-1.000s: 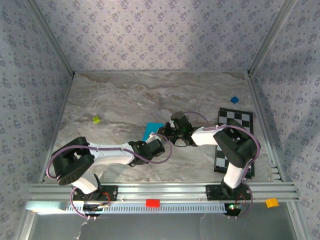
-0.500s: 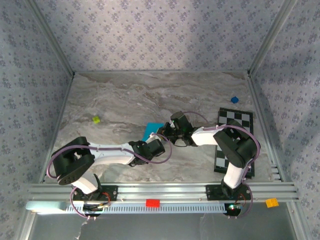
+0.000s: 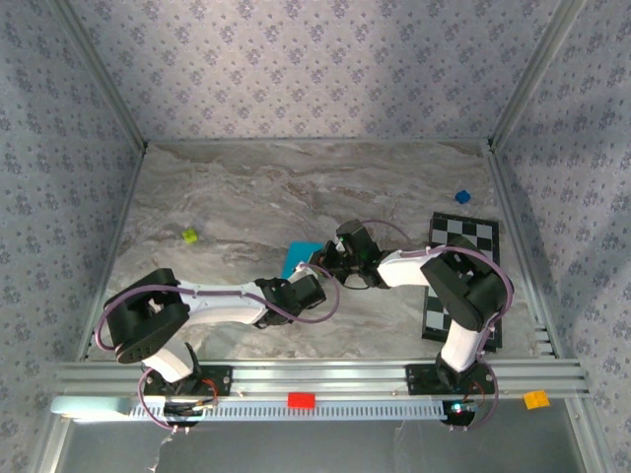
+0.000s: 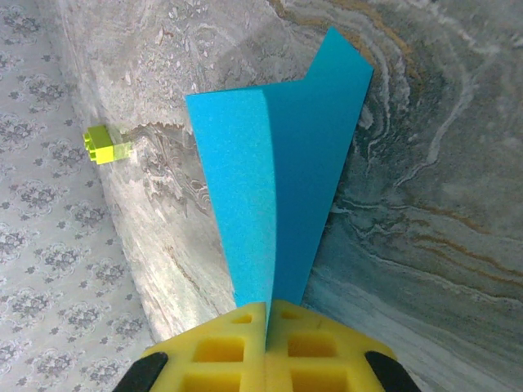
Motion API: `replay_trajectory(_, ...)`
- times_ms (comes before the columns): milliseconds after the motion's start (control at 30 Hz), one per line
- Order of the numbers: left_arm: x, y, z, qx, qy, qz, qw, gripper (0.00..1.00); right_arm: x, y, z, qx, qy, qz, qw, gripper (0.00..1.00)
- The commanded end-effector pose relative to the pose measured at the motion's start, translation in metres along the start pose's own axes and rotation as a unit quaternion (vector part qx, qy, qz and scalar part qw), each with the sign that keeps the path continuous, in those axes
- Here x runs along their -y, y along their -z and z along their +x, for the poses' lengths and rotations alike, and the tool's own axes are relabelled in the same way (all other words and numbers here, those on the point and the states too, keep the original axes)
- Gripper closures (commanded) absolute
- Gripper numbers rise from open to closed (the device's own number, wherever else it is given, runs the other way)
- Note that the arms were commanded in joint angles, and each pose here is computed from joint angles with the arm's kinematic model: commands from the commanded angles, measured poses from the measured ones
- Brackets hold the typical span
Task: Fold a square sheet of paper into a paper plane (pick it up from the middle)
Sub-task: Fold the wing for the fifth time at the center of the table.
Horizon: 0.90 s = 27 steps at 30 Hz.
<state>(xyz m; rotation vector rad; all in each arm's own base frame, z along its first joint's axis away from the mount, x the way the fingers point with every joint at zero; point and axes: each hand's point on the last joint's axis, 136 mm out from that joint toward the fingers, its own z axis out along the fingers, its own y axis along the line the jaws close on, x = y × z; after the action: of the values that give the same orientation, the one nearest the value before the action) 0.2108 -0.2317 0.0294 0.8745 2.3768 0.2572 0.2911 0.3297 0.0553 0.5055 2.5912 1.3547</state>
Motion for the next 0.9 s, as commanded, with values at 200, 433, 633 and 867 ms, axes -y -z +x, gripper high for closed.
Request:
replay_trajectory(200, -0.0014, -0.0009, 0.0015, 0.002, -0.005, -0.011, 1.000, 0.85, -0.0108, 0.0053, -0.0024, 0.001, -0.001, -0.007, 1.000, 1.00)
replay_trajectory(433, -0.0059, -0.0006, 0.0024, 0.004, -0.007, -0.022, 1.000, 0.80, -0.0120, 0.0060, -0.0033, 0.001, 0.001, -0.008, 1.000, 1.00)
replay_trajectory(633, -0.0054, -0.0020, 0.0041, 0.001, -0.007, -0.022, 1.000, 0.85, -0.0127, 0.0061, -0.0037, 0.001, 0.000, -0.008, 1.000, 1.00)
replay_trajectory(867, -0.0032, 0.0008, 0.0010, 0.008, -0.006, -0.011, 1.000, 0.94, -0.0100, 0.0063, -0.0017, -0.001, 0.000, -0.003, 1.000, 1.00)
